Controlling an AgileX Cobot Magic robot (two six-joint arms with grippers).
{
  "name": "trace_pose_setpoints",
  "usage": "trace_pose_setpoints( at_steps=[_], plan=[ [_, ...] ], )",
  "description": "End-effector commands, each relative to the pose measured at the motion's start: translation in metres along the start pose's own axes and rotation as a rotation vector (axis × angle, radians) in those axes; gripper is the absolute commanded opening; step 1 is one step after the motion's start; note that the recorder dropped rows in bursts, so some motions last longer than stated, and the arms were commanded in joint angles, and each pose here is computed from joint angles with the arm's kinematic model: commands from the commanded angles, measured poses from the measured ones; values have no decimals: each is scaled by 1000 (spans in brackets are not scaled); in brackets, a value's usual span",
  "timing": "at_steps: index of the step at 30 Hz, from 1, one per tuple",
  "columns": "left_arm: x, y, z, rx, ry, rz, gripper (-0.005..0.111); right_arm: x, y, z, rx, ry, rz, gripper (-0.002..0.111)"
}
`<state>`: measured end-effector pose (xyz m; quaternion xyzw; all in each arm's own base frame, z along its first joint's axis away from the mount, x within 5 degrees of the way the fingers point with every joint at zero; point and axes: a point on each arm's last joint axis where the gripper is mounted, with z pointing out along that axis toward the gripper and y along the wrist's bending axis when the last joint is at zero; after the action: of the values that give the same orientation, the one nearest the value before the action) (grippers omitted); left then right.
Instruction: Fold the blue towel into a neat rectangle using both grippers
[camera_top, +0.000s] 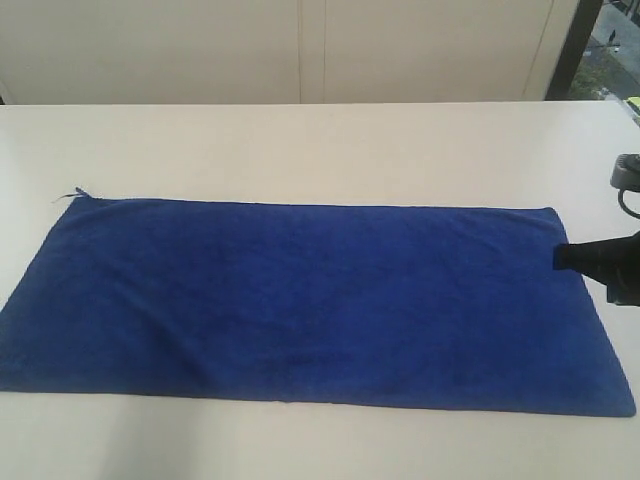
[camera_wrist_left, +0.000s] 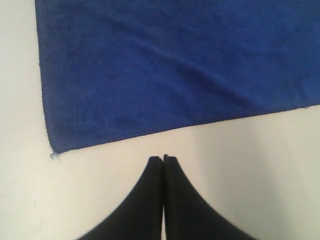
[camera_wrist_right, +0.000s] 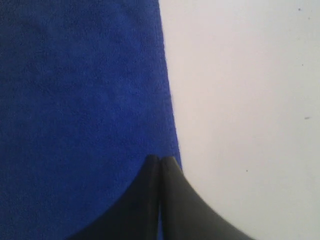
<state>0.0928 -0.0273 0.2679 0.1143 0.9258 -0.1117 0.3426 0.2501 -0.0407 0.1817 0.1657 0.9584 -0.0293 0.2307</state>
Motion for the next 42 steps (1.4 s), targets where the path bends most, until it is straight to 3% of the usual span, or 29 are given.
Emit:
trace_pose_setpoints(
  at_steps=[1, 9, 18, 25, 32, 42],
  plan=[
    [10, 0, -5, -23, -15, 29, 0, -10, 2, 10, -2, -3, -17, 0],
    [10, 1, -6, -44, -22, 45, 0, -24, 5, 6, -24, -85, -22, 2],
    [10, 1, -6, -44, -22, 45, 0, -25, 5, 6, -21, -80, -22, 36],
    [10, 1, -6, -44, -22, 45, 0, -22, 6, 30, -17, -23, -24, 37],
    [10, 1, -6, -44, -22, 45, 0, -35, 10, 48, -6, 14, -28, 50],
    [10, 1, -6, -44, -22, 45, 0, -38, 11, 79, 35, 158, -25, 58]
  ],
)
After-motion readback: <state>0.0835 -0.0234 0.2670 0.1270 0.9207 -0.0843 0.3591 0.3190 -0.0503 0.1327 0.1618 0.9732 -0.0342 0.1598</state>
